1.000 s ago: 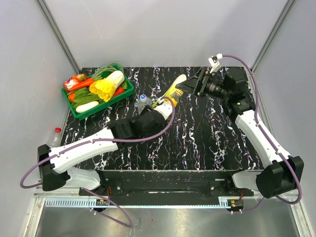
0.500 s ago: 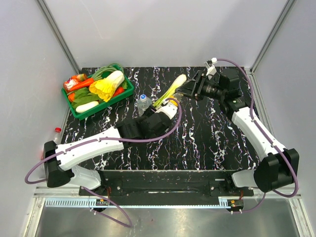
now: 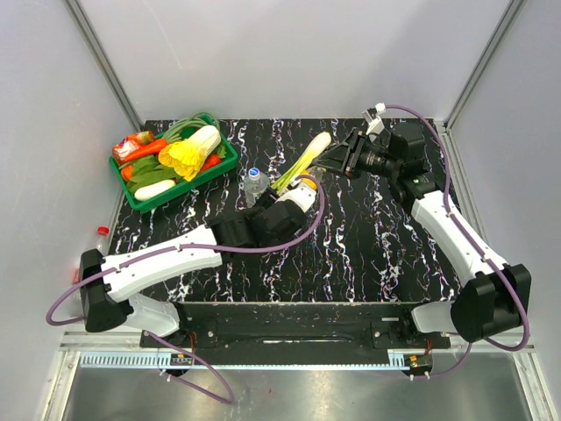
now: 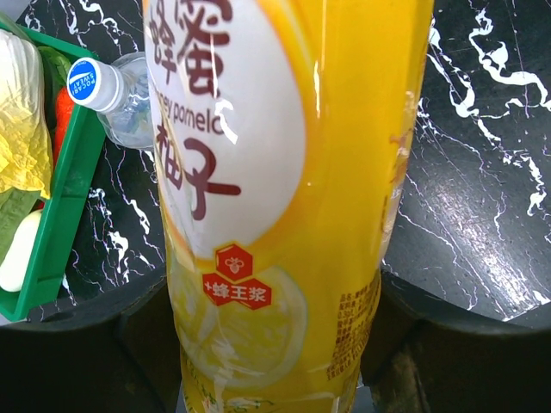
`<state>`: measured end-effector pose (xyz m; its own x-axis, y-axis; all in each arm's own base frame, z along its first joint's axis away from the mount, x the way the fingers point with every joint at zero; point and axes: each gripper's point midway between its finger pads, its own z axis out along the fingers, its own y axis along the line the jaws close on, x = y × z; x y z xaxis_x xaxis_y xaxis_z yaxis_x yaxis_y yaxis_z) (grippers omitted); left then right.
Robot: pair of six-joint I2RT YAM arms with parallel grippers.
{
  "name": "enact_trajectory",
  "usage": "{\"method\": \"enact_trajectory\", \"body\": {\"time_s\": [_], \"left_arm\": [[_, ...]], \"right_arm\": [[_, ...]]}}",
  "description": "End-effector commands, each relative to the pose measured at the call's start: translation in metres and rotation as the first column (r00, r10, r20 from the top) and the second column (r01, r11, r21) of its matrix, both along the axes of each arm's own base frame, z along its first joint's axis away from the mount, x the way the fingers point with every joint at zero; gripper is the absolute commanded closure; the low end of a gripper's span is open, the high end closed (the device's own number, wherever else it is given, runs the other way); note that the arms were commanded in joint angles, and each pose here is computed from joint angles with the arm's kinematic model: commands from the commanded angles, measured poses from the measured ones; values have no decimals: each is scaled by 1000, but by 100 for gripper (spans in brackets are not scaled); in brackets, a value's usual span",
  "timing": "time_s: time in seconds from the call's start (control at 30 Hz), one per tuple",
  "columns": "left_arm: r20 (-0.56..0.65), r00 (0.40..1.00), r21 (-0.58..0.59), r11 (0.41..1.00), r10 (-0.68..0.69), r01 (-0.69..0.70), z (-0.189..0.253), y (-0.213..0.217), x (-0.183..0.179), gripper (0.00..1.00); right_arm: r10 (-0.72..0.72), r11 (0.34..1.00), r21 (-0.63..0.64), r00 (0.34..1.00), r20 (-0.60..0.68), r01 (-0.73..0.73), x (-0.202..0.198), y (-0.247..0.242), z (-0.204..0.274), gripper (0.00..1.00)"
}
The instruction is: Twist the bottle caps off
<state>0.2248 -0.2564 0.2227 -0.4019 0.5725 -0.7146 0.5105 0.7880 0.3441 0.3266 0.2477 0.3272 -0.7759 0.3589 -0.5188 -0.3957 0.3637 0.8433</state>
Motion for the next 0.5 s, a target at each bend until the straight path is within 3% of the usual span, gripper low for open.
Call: {"method": "enact_trajectory", "body": {"time_s": [0.0, 0.13, 0.27, 0.47], "left_arm": [[17, 1000, -22, 1000, 17, -17, 3, -2, 2, 96], [-14, 1000, -66, 998, -20, 19, -4, -10, -4, 98], [-57, 994, -186, 979, -97, 85, -3, -24, -14, 99], [-106, 953, -404, 888, -284, 219, 12, -49, -36, 99]], "right_arm": [[11, 999, 34, 991, 135, -16, -9, -3, 32, 92], [15, 998, 59, 983, 184, -26, -14, -3, 43, 100], [34, 996, 72, 961, 274, -56, -23, -3, 60, 100], [84, 985, 100, 900, 427, -139, -46, -3, 91, 100]]}}
